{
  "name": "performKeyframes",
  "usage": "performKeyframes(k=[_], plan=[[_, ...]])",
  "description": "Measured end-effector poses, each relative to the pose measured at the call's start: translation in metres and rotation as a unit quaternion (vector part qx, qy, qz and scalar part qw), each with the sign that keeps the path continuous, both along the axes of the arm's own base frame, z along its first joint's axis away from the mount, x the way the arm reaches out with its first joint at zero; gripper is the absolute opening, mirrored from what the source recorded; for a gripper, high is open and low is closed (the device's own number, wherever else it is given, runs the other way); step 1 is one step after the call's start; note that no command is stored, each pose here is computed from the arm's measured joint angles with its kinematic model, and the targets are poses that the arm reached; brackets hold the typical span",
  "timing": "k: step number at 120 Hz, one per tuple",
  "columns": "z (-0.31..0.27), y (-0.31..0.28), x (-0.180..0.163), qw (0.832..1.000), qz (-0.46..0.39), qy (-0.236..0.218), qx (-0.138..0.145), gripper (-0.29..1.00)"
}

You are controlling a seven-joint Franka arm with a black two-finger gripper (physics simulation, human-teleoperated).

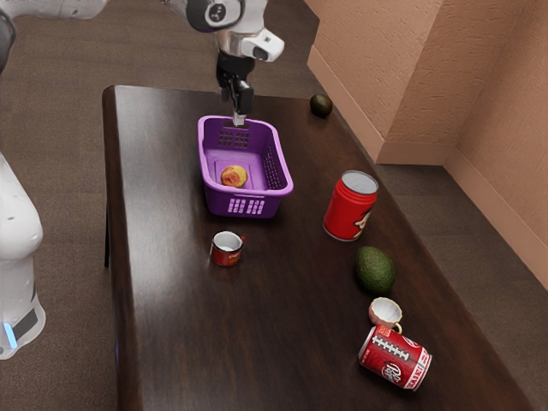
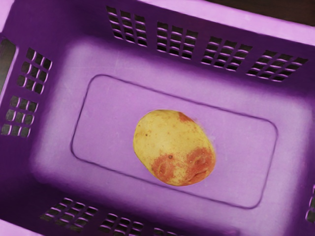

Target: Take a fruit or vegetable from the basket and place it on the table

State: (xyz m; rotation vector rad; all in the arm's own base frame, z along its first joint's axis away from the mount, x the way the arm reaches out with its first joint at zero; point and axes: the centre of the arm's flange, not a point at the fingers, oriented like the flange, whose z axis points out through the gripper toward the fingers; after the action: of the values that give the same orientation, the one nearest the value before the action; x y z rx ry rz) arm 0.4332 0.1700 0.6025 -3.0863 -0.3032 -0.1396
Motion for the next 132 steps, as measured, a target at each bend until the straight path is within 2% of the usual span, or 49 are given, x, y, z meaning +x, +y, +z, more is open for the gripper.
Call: performKeyframes(k=[13, 43, 62, 107, 132], plan=[[-0.014, -0.018, 0.006, 0.999, -0.042, -0.006, 0.004, 0.7], [-0.056, -0.028, 0.0, 0.997, -0.076, -0.006, -0.024, 0.7], [-0.073, -0.028, -0.002, 0.996, -0.087, -0.006, -0.029, 0.7], [-0.076, 0.012, -0.018, 0.997, -0.067, -0.013, -0.02, 0.7], [-0.08, 0.015, -0.023, 0.995, -0.101, -0.007, -0.015, 0.7]])
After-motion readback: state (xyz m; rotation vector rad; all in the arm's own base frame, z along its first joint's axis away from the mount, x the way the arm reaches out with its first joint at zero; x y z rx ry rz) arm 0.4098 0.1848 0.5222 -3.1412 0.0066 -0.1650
